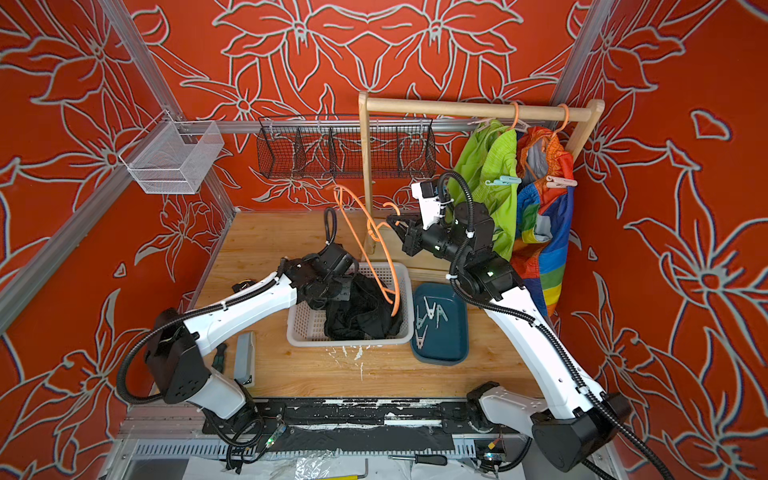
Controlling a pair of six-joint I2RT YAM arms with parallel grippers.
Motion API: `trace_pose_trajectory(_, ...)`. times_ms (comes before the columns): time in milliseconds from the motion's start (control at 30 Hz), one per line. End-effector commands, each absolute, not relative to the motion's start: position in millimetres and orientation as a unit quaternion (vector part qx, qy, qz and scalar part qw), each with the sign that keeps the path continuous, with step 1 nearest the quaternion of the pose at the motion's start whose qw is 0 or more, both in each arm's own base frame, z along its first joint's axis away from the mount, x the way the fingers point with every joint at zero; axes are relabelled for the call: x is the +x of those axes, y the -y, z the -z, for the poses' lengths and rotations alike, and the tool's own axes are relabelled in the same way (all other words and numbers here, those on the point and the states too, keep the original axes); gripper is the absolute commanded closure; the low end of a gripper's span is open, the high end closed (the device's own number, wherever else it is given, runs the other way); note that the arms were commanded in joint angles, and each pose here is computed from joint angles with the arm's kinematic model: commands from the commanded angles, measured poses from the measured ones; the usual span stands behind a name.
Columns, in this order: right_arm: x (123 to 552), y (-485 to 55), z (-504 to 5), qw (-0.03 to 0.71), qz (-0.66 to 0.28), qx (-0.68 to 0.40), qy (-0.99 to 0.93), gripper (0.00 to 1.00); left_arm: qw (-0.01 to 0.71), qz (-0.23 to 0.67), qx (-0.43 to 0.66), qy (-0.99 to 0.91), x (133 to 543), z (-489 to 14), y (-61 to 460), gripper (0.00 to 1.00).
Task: Remove the clothespins securing shorts to the hanger
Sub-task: Adjust the shorts in the basket.
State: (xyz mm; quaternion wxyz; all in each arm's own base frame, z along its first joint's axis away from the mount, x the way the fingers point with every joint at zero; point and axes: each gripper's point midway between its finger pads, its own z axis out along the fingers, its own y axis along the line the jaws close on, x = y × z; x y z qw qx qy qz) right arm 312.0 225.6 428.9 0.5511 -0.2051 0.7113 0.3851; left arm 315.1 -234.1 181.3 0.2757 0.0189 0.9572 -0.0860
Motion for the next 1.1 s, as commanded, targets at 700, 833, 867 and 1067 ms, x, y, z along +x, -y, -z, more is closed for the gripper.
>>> trace_pose_trajectory(700,316,-223,-439,0.561,-0.359,-0.222,-0.712,1.0,0.307,0.075,-0.038,-0.948,312,-213,188,0.03)
trace_pose_trajectory(833,318,-223,-426,0.542,-0.348,-0.224,-0.731,1.0,0.396,0.091,-0.001,-0.914,324,-280,174,0.03)
trace_pose_trajectory(867,319,-223,-422,0.535,-0.347,-0.224,-0.737,1.0,0.428,0.088,0.014,-0.899,328,-299,171,0.03)
trace_pose_trajectory(1067,322,-230,-404,0.489,-0.349,-0.233,-0.765,1.0,0.528,0.061,0.103,-0.84,348,-377,169,0.03)
